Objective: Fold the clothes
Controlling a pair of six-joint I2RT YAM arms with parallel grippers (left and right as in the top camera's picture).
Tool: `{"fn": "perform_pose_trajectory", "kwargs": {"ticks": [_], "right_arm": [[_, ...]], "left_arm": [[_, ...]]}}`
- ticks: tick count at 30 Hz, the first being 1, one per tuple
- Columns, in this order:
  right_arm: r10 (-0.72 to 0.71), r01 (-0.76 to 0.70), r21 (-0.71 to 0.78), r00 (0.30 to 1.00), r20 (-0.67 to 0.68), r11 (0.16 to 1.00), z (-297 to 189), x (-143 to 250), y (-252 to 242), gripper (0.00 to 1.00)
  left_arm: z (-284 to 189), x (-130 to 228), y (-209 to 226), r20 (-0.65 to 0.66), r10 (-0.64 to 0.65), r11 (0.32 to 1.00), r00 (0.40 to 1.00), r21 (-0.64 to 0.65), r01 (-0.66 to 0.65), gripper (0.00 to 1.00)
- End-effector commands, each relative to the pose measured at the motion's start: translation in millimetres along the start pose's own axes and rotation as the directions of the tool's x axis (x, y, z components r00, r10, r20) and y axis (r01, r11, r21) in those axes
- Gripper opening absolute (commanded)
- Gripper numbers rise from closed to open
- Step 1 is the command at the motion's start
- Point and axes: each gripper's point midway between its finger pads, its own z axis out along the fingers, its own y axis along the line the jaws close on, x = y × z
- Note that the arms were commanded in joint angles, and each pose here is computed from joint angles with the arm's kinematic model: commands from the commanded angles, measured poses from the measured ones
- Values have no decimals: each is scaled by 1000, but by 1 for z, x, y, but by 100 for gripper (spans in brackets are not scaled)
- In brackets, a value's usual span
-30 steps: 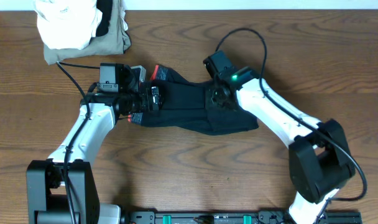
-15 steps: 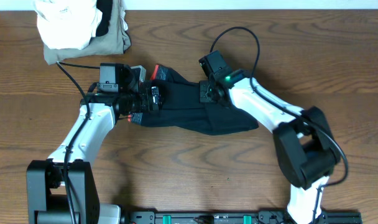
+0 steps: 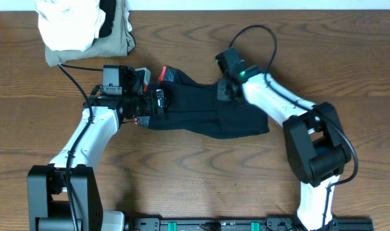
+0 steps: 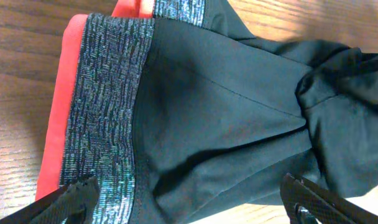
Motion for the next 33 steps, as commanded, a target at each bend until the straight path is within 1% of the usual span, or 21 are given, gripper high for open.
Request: {"fn": "perform_pose_trajectory", "kwargs": {"ticks": [1, 4, 6, 9, 10, 11, 12, 13, 14, 15, 16, 18, 20, 26, 27, 29, 33], "right_arm": [[13, -11, -11, 991, 131, 1000, -54, -51, -9, 10], [13, -12, -10, 986, 167, 1000, -89, -71, -23, 19], [34, -33, -6, 983, 178, 999, -108, -77, -35, 20], [36, -39, 14, 985, 169, 999, -126, -74, -50, 20], [33, -38, 27, 986, 161, 999, -130, -72, -56, 24], [32, -39, 44, 988, 154, 998, -133, -69, -62, 32], [35, -46, 79, 989, 141, 996, -137, -65, -72, 45], [37, -53, 117, 991, 131, 992, -139, -61, -81, 53], [39, -58, 167, 992, 116, 984, -141, -56, -92, 65], [41, -61, 203, 994, 100, 977, -141, -52, -101, 84], [45, -62, 226, 996, 78, 972, -142, -47, -108, 99], [65, -71, 239, 997, 30, 969, -139, -36, -117, 99], [79, -75, 234, 997, -6, 969, -136, -28, -121, 99], [94, -70, 236, 991, -93, 969, -115, -1, -129, 99], [95, -66, 235, 989, -112, 970, -108, 6, -129, 99], [98, -65, 214, 984, -151, 975, -95, 21, -128, 99], [107, -77, 144, 971, -216, 987, -72, 46, -120, 99]], "left_arm": [[-3, 1, -1, 5, 14, 1000, 1000, 8, -14, 95], [-3, 1, -1, 5, 15, 1000, 1000, 8, -15, 95], [-3, 1, -1, 5, 15, 1000, 1000, 8, -15, 95], [-3, 1, -1, 5, 14, 1000, 1000, 8, -15, 95], [-3, 1, -1, 5, 14, 1000, 1000, 8, -14, 95], [-3, 1, 0, 4, 14, 1000, 1000, 5, -14, 95], [-3, 2, 3, 2, 11, 1000, 1000, -15, -11, 95], [-3, 2, 7, 1, 9, 999, 1000, -39, -9, 95], [-4, 2, 13, 3, 5, 997, 1000, -71, -5, 95], [-4, 1, 18, 8, -9, 995, 1000, -99, 9, 95], [-5, 0, 24, 18, -41, 990, 999, -133, 43, 95], [-7, -1, 34, 36, -90, 981, 995, -170, 95, 95], [-10, -2, 41, 43, -105, 976, 994, -185, 111, 95], [-20, -17, 61, 111, -141, 969, 984, -188, 160, 95], [-23, -21, 65, 128, -135, 969, 983, -191, 158, 91], [-26, -25, 73, 146, -129, 967, 981, -198, 157, 89], [-30, -27, 83, 157, -154, 964, 976, -191, 183, 89]]}}
